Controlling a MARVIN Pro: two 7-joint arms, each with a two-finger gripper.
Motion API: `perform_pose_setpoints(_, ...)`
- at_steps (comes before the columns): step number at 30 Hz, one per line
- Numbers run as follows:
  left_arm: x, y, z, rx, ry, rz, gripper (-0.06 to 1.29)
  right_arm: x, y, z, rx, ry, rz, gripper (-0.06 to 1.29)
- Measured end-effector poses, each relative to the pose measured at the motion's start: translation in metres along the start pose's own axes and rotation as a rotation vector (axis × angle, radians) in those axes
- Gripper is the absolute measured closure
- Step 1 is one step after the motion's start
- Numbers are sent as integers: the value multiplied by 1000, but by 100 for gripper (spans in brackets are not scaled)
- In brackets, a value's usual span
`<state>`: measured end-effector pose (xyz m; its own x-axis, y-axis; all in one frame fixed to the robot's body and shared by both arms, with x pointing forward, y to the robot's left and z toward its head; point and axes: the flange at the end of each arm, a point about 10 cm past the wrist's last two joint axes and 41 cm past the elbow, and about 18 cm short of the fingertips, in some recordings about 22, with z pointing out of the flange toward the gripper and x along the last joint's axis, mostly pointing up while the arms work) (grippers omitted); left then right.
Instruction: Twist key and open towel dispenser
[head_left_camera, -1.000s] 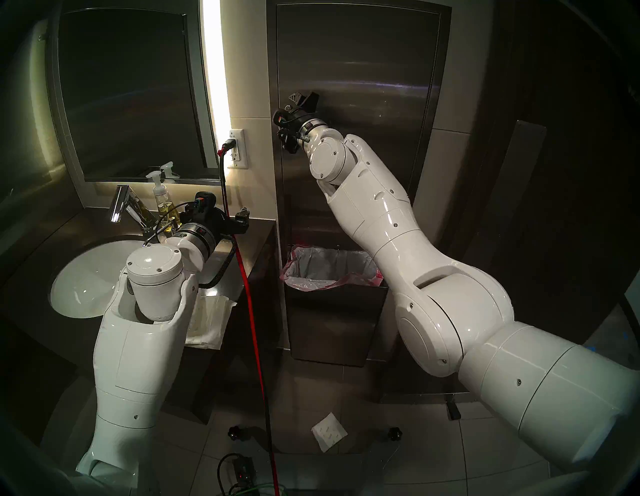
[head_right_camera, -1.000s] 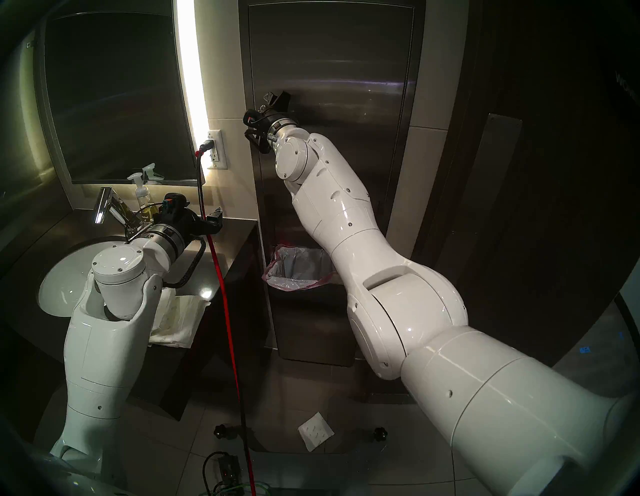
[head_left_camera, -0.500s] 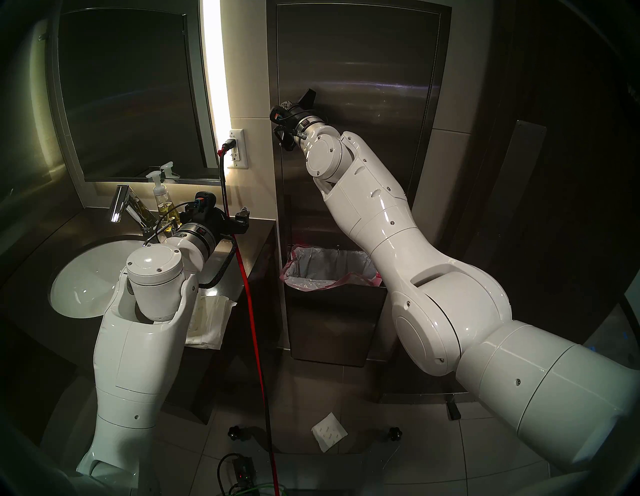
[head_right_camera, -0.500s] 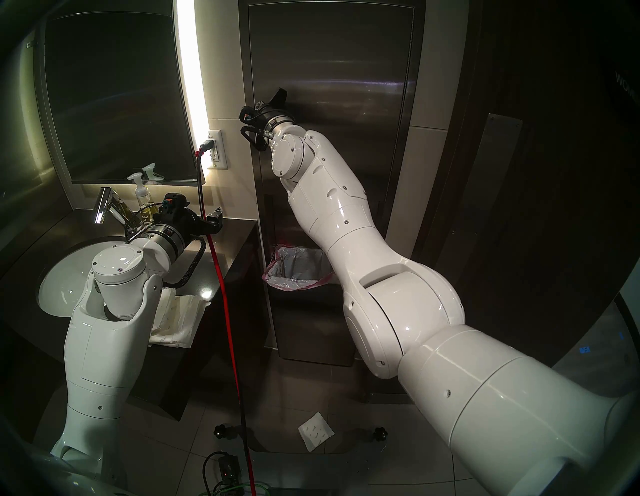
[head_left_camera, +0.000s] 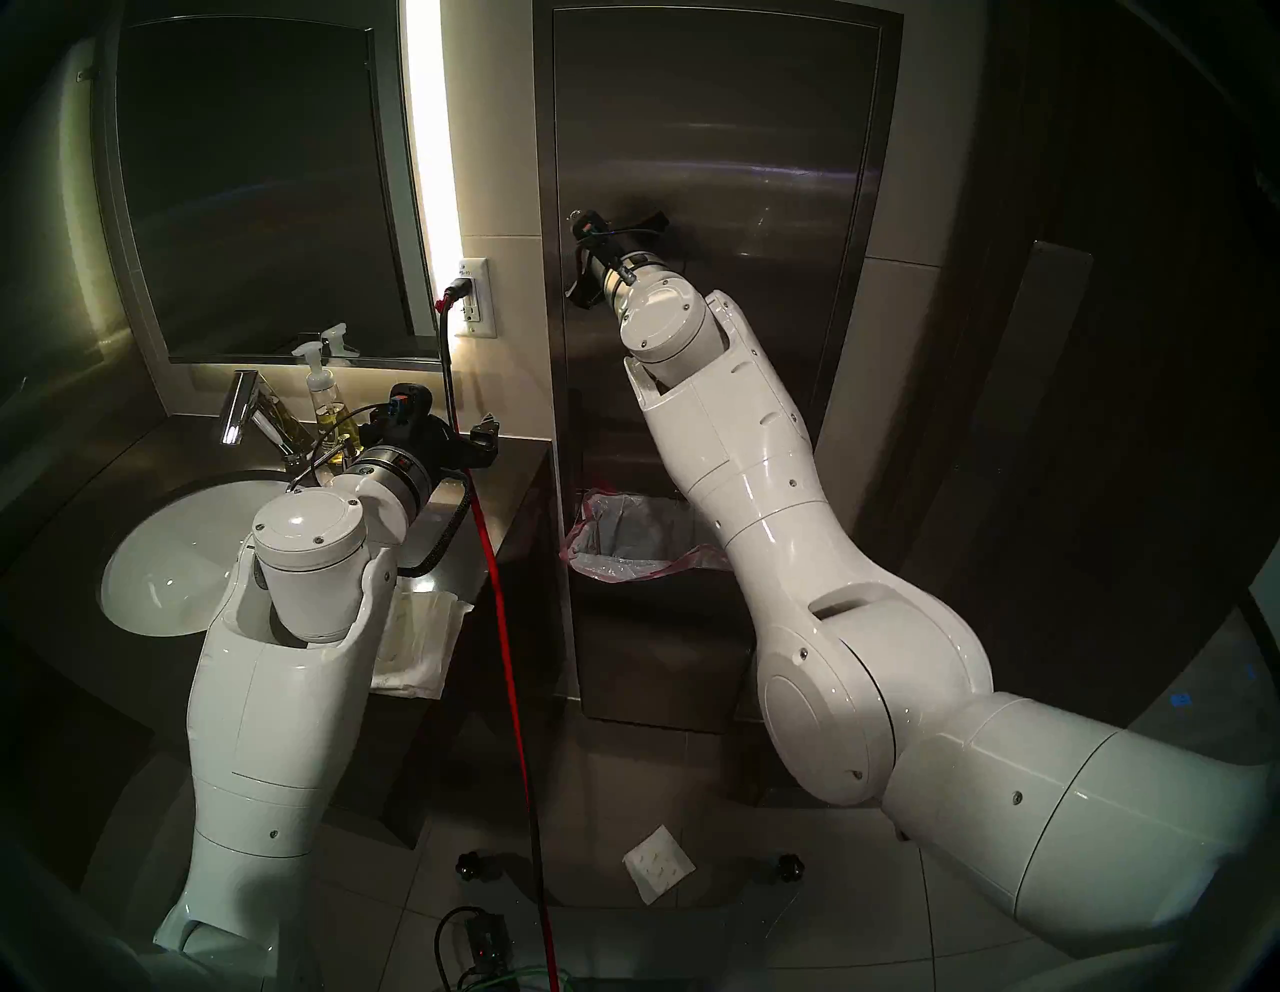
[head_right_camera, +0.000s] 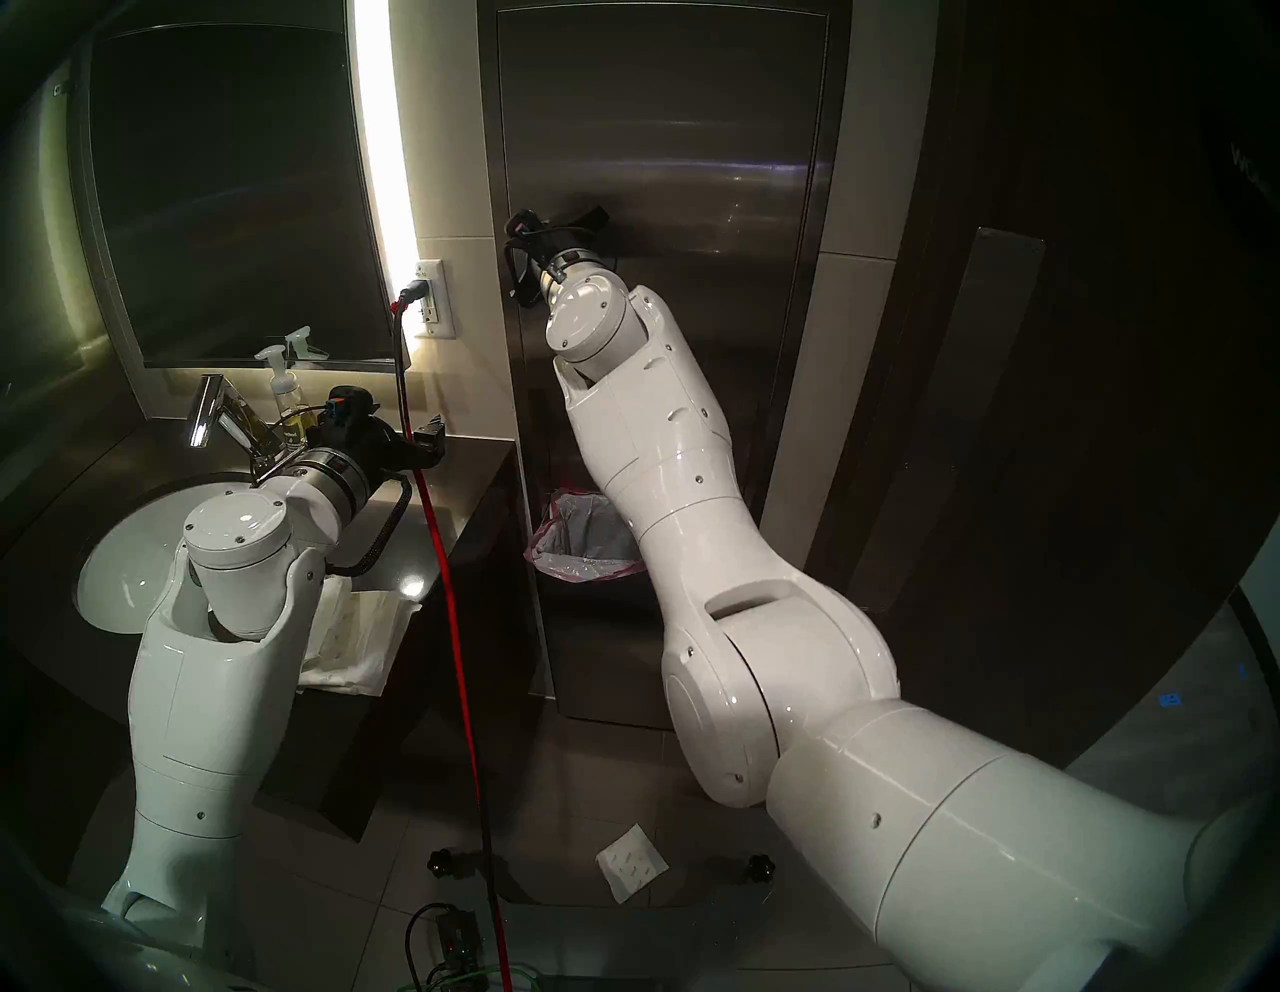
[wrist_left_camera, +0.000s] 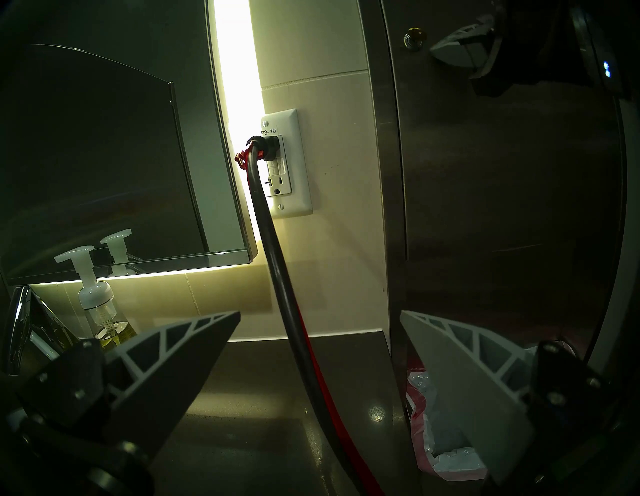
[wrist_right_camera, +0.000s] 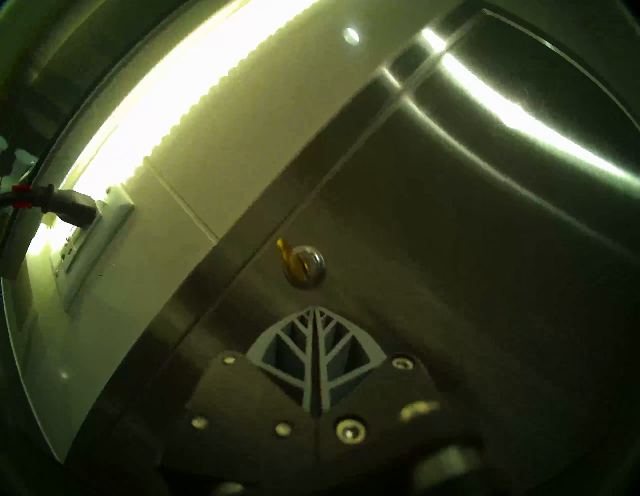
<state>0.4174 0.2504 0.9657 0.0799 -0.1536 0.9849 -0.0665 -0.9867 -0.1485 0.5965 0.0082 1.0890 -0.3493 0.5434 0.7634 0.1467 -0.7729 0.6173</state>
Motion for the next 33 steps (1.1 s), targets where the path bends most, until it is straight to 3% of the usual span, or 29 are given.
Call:
perform_pose_setpoints(6,0,0,0,0,0,0,-3,0,-3,-2,13,0,14,127)
perform_pose_setpoints(11,0,0,0,0,0,0,-3,6,-12,-2,49,27,-66,123)
perform_pose_setpoints(12,0,0,0,0,0,0,-3,7,-13,-1,54,30,-78,95)
perform_pose_setpoints(13,0,0,0,0,0,0,-3,9,-14,-1,59,35,-93,37)
perform_pose_setpoints(14,0,0,0,0,0,0,-3,10,-14,0,63,39,-104,7)
perform_pose_setpoints(15,0,0,0,0,0,0,-3,12,-14,1,66,44,-117,4)
perform_pose_setpoints(18,0,0,0,0,0,0,-3,18,-13,3,69,58,-157,10)
perform_pose_setpoints(24,0,0,0,0,0,0,-3,24,-10,8,67,73,-210,9)
perform_pose_setpoints(25,0,0,0,0,0,0,-3,24,-9,9,67,75,-218,21)
perform_pose_setpoints(26,0,0,0,0,0,0,-3,25,-9,9,67,76,-222,47)
perform_pose_setpoints(27,0,0,0,0,0,0,-3,25,-8,10,67,77,-227,62)
perform_pose_setpoints(29,0,0,0,0,0,0,-3,26,-7,11,65,81,-235,52)
perform_pose_setpoints(30,0,0,0,0,0,0,-3,27,-6,11,63,83,-238,58)
perform_pose_setpoints(31,0,0,0,0,0,0,-3,28,-5,12,62,85,-240,65)
perform_pose_setpoints(33,0,0,0,0,0,0,-3,28,-4,12,60,87,-244,103)
